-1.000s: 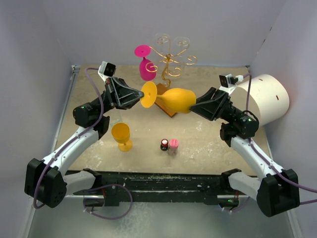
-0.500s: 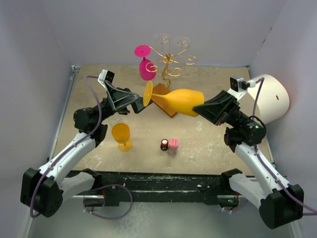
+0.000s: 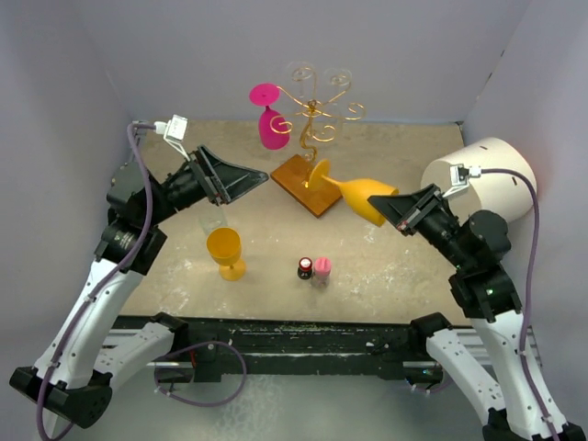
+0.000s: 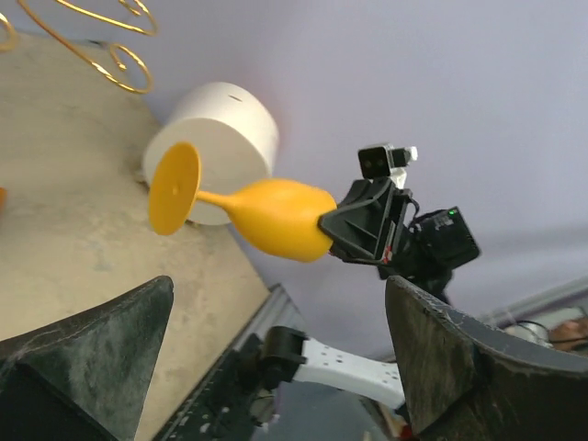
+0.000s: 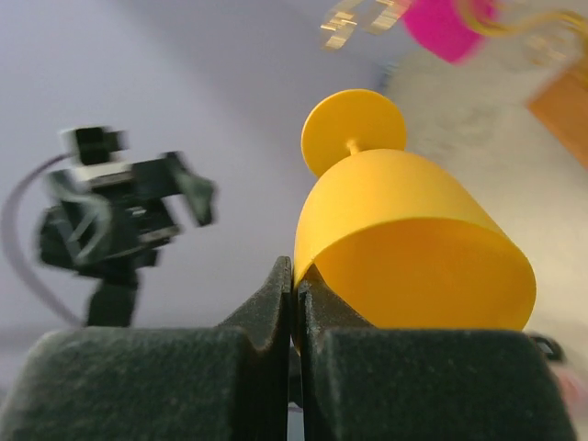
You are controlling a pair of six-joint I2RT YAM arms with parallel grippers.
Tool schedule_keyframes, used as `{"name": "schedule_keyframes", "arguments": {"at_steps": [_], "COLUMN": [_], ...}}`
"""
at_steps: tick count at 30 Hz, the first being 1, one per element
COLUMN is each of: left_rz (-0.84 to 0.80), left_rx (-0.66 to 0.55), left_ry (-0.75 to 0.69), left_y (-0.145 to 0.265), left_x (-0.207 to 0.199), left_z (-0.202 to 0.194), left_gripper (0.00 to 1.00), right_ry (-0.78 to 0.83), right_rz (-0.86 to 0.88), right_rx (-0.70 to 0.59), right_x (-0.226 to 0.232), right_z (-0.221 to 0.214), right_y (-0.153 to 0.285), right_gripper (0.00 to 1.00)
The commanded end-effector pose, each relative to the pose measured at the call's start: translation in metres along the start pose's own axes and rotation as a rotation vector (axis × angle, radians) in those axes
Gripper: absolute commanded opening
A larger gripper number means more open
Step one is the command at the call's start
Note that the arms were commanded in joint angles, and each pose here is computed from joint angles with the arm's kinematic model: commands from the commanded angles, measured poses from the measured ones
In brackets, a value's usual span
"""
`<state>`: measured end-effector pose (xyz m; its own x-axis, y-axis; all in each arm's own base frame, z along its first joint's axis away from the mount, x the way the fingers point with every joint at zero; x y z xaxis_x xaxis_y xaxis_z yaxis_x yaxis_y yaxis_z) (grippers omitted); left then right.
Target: Take the wine glass off the wine glass rack
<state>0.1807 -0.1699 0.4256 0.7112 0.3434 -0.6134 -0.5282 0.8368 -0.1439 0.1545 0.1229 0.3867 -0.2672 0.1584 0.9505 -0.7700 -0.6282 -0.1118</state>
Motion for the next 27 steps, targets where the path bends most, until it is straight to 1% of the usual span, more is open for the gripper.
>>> {"name": "schedule_keyframes", "arguments": {"at_steps": [1, 4, 8, 11, 14, 18, 21, 24, 27], "left_rz": [0.215, 0.241, 0.247, 0.253, 0.269, 0.303, 0.31, 0.29, 0.273], "left_rx": [0.05, 0.031, 0.031, 0.034, 0.034, 0.044, 0.064, 0.077, 0.094], "left_ry": [-0.195, -0.236, -0.256, -0.265, -0.288, -0.322, -0.334, -0.341, -0.346], "left_y": [0.015, 0.019, 0.019, 0.021, 0.026, 0.033, 0.036, 0.038, 0.04], "left_x": [0.016, 0.016, 0.018, 0.02, 0.021, 0.023, 0.024, 0.022, 0.02], "left_z": [0.0, 0.003, 0.003, 0.001, -0.003, -0.005, -0.008, -0.012, -0.015], "left_gripper": [0.99, 0.99, 0.99, 0.99, 0.99, 0.99, 0.99, 0.99, 0.99], "right_ry": [0.005, -0.008, 0.029, 0.071, 0.14, 0.224, 0.261, 0.284, 0.288], "right_rz": [-0.461, -0.669, -0.899, -1.057, -1.168, -1.306, -1.445, -1.505, -1.497], "right_rx": [-0.046, -0.066, -0.11, -0.116, -0.081, -0.018, -0.029, 0.024, 0.097], "right_x": [-0.058, -0.079, -0.089, -0.098, -0.108, -0.115, -0.12, -0.132, -0.147], "right_z": [-0.005, -0.006, 0.002, 0.009, 0.017, 0.033, 0.046, 0.052, 0.051], "right_y": [0.029, 0.046, 0.063, 0.069, 0.065, 0.047, 0.038, 0.023, 0.009], "right_gripper": [0.0, 0.0, 0.0, 0.0, 0.0, 0.0, 0.0, 0.0, 0.0]}}
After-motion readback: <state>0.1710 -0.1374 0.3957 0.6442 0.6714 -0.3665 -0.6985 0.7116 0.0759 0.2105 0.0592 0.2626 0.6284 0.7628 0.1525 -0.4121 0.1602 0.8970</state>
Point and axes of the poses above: each gripper's point midway between its finger pads, its own y axis back along the fingers, its own x axis along the line the jaws close on, z = x × y, the point moved 7 cm from there along y, back along the fingers, and after that the axes turned 15 degrees about -y, right-handed, at the moved point
